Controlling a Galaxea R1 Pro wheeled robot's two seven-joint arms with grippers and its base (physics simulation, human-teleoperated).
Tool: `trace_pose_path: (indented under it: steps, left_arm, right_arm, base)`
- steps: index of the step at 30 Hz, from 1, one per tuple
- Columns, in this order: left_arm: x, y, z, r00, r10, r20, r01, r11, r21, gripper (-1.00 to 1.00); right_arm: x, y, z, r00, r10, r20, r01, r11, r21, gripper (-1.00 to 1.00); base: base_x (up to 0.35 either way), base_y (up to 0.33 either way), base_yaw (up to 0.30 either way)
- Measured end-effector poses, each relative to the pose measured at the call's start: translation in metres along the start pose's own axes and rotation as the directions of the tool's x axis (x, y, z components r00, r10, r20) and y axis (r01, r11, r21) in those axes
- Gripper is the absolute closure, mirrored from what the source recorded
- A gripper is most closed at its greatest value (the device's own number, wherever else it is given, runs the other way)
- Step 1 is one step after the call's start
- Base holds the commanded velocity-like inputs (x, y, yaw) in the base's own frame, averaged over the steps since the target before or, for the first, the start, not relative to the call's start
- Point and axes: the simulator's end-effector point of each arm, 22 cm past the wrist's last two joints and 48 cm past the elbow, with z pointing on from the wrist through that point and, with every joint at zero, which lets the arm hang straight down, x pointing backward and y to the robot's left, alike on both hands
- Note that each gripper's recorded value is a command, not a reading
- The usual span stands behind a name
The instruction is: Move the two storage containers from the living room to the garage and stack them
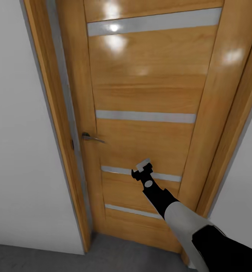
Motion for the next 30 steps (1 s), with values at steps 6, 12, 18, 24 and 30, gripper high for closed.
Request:
trace_pose_path:
  steps: [6, 12, 18, 24, 30]
  left_arm:
    - [0.0, 0.0, 0.0, 1.0, 0.0, 0.0, 0.0, 1.0, -0.001, -1.0]
    - [0.0, 0.0, 0.0, 1.0, 0.0, 0.0, 0.0, 1.0, 0.0, -1.0]
    - [0.0, 0.0, 0.0, 1.0, 0.0, 0.0, 0.0, 1.0, 0.0, -1.0]
    - [0.0, 0.0, 0.0, 1.0, 0.0, 0.0, 0.0, 1.0, 0.0, -1.0]
    - [0.0, 0.0, 0.0, 1.0, -0.001, 0.0, 0.001, 1.0, -0.001, -1.0]
  right_arm:
    - [0.002, 0.001, 0.0, 1.0, -0.001, -0.006, 0.001, 1.0, -0.003, -1.0]
    - [0.01, -0.015, 0.009, 0.998, -0.035, -0.057, 0.035, 0.999, 0.009, -1.0]
    - [0.001, -0.023, 0.011, 0.999, -0.029, -0.046, 0.03, 0.999, 0.032, -1.0]
    - [-0.03, -0.043, 0.011, 1.0, -0.008, 0.015, 0.006, 0.994, 0.105, -1.0]
    - [-0.033, -0.045, 0.011, 1.0, -0.005, 0.024, 0.002, 0.993, 0.115, -1.0]
  base:
    - [0.321, 0.0, 0.0]
    - [0.321, 0.0, 0.0]
    - [0.321, 0.0, 0.0]
    - [0.321, 0.0, 0.0]
    - [0.321, 0.0, 0.0]
